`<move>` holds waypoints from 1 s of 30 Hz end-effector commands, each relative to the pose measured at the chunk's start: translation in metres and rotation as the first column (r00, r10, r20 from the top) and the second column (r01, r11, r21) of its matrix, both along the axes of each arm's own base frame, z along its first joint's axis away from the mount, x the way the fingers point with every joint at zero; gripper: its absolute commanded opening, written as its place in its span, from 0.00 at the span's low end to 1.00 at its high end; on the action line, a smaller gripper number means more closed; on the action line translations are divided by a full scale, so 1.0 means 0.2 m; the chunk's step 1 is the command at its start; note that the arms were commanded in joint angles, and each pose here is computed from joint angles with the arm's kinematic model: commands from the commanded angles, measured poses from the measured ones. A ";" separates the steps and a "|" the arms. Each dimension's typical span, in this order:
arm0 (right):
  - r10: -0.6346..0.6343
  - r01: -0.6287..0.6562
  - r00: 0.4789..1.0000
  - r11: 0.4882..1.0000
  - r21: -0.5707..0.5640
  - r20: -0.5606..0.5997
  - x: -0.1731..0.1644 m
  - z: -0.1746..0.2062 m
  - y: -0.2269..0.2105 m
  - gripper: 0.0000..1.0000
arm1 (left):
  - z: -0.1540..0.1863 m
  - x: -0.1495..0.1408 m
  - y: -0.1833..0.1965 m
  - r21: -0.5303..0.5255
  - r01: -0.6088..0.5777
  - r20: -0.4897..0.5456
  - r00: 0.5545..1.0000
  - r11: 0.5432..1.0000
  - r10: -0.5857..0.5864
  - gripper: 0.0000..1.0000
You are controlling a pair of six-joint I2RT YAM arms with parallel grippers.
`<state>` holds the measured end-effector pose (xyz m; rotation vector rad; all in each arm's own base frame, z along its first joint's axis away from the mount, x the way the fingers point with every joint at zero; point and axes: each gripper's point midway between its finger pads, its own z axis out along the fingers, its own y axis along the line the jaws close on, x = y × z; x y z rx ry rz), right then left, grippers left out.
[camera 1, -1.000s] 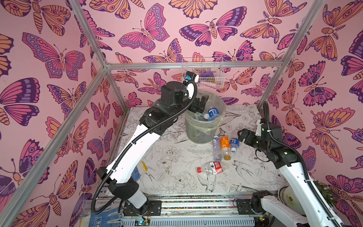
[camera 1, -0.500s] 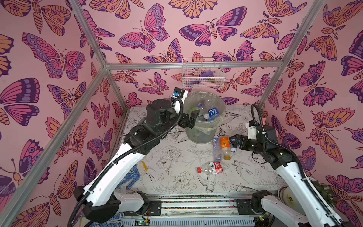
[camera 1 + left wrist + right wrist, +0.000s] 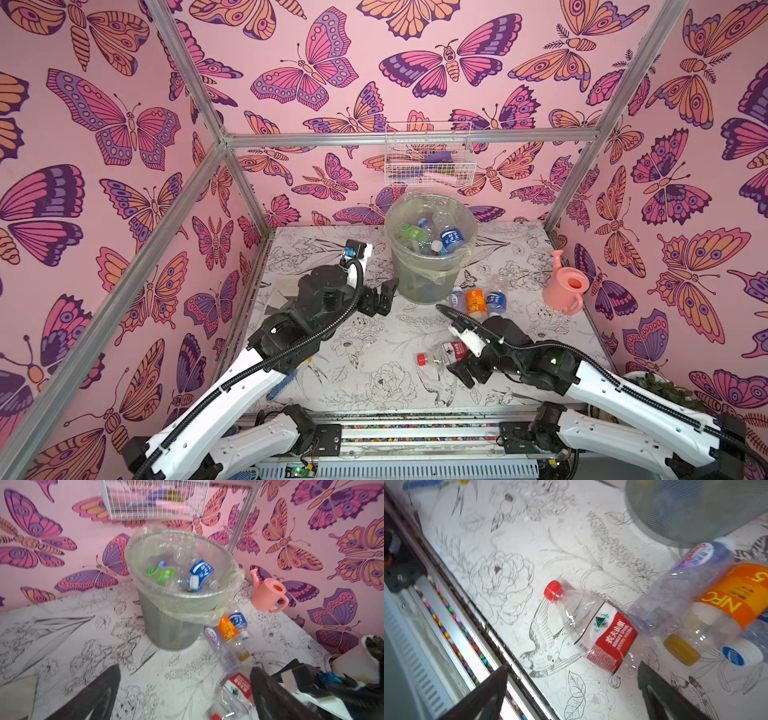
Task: Throw the plastic bottles in the bin
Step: Pick up the plastic bottle from the bottom-center of the table.
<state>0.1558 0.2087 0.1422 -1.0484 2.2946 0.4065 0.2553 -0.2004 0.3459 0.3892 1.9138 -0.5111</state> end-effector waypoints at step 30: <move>0.224 -0.096 0.965 0.790 -0.606 0.139 0.23 -0.46 -0.04 0.93 | -0.12 -0.25 0.33 -0.143 -0.125 -0.010 0.992 0.982 0.125 0.97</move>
